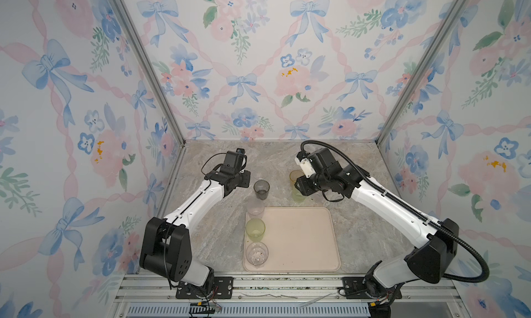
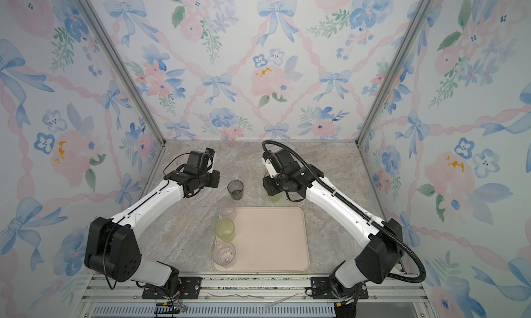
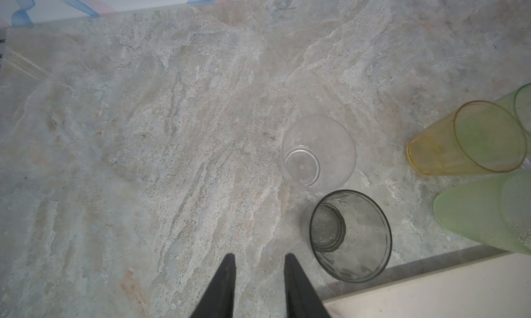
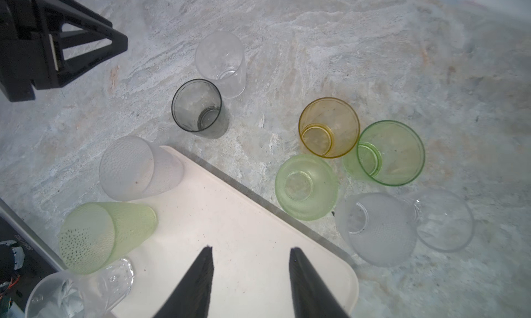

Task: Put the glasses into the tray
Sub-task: 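Open and raise the right gripper while the left arm lifts, then lower the left gripper into the plain clear glass and close it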

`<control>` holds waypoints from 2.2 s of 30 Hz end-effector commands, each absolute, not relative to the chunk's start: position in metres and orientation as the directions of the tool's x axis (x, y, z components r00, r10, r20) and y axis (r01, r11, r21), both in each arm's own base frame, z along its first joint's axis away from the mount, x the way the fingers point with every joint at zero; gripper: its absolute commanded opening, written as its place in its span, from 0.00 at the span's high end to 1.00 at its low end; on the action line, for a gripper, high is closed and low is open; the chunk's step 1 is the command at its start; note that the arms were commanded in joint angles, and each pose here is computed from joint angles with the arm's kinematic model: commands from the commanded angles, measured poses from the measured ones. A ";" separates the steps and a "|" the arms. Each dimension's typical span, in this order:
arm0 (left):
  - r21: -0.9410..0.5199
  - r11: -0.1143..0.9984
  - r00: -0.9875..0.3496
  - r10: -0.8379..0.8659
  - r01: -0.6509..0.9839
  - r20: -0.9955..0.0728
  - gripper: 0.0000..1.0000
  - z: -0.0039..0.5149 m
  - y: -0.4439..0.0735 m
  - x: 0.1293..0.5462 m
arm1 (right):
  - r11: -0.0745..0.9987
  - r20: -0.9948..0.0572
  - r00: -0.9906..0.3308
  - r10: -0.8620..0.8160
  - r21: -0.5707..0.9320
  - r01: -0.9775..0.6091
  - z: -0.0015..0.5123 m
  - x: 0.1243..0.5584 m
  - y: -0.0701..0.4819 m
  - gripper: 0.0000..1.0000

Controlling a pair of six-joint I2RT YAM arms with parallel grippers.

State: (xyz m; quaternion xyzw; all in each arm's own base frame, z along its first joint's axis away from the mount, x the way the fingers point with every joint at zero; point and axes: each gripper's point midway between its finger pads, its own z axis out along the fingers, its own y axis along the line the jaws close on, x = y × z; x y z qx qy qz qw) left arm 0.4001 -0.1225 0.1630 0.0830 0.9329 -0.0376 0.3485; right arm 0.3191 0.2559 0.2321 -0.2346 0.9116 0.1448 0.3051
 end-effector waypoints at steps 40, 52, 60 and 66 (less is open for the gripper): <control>-0.063 0.957 -0.846 0.219 0.284 -0.485 0.73 0.097 -0.158 0.463 | 0.855 -0.602 -0.756 -0.258 0.222 -0.468 0.204 0.367 0.242 0.53; -0.062 0.955 -0.848 0.227 0.291 -0.479 0.76 0.092 -0.162 0.472 | 0.858 -0.592 -0.767 -0.248 0.234 -0.458 0.198 0.370 0.241 0.53; -0.058 0.952 -0.852 0.241 0.301 -0.464 0.82 0.088 -0.164 0.475 | 0.863 -0.594 -0.768 -0.239 0.233 -0.449 0.198 0.370 0.237 0.53; -0.053 0.950 -0.854 0.251 0.308 -0.456 0.85 0.086 -0.164 0.475 | 0.865 -0.595 -0.769 -0.235 0.233 -0.444 0.199 0.370 0.235 0.53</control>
